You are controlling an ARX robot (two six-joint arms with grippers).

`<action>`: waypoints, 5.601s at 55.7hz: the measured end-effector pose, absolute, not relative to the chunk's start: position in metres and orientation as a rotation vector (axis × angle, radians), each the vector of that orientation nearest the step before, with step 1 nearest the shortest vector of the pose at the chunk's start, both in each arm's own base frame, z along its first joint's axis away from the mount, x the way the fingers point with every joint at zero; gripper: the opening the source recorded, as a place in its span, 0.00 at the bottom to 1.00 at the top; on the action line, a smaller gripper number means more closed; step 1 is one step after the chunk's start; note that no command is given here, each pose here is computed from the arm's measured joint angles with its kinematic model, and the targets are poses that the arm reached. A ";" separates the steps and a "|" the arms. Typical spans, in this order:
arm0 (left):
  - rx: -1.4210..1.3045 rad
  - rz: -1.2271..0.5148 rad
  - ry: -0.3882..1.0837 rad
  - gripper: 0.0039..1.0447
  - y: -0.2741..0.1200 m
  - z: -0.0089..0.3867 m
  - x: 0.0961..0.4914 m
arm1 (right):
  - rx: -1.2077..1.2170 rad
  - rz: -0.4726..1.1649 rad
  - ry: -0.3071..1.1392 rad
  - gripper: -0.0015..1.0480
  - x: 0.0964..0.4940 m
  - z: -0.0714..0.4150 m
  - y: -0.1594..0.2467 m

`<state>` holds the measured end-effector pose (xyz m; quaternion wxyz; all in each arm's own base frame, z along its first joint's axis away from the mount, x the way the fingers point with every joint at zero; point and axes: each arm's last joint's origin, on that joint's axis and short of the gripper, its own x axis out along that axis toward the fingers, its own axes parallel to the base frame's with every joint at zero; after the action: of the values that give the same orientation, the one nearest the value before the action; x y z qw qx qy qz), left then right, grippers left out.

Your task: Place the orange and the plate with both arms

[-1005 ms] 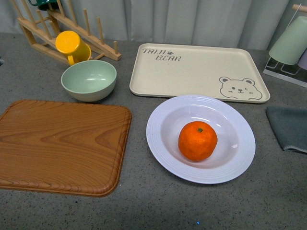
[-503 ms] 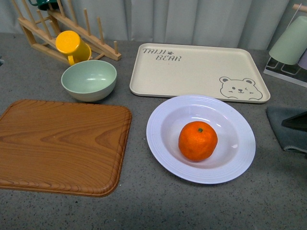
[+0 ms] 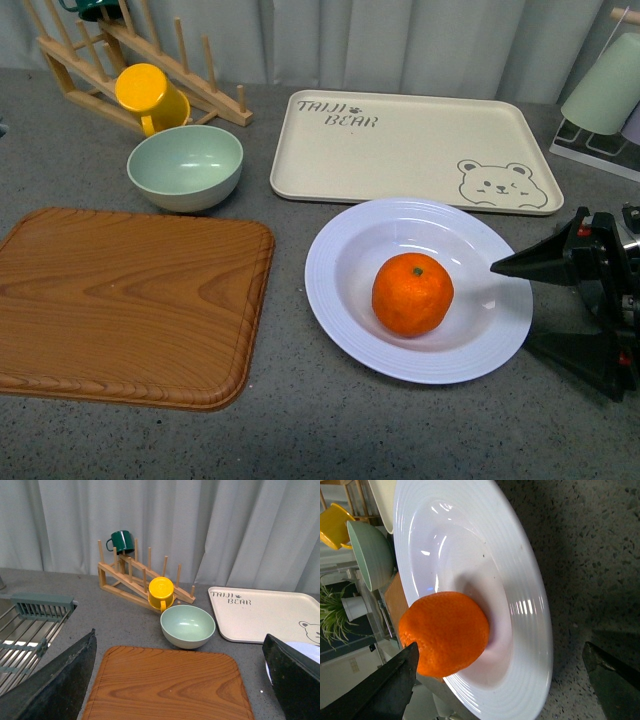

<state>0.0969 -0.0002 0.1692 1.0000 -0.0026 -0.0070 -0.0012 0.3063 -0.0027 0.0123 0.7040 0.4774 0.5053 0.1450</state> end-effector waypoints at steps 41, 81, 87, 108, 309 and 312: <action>-0.005 -0.002 -0.014 0.94 0.000 0.169 0.097 | 1.097 0.329 1.147 0.04 0.333 -0.005 0.020; -0.005 -0.002 -0.014 0.94 0.000 0.169 0.097 | 1.094 0.422 0.847 0.04 0.324 0.024 0.014; -0.005 -0.003 -0.014 0.94 0.000 0.169 0.097 | 1.086 0.370 0.765 0.04 0.332 0.029 0.014; -0.005 -0.002 -0.014 0.94 0.000 0.169 0.097 | 1.166 0.180 0.588 0.04 0.386 0.044 0.058; -0.005 -0.001 -0.015 0.94 0.000 0.169 0.097 | -0.010 0.002 0.002 0.68 0.098 0.165 0.000; -0.005 -0.001 -0.016 0.94 0.000 0.169 0.097 | -0.010 0.002 0.002 0.77 0.098 0.165 0.000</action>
<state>0.0967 -0.0002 0.1693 1.0000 -0.0024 -0.0079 -0.0004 0.0976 0.0003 0.1646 1.0000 -0.0052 0.0009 0.0008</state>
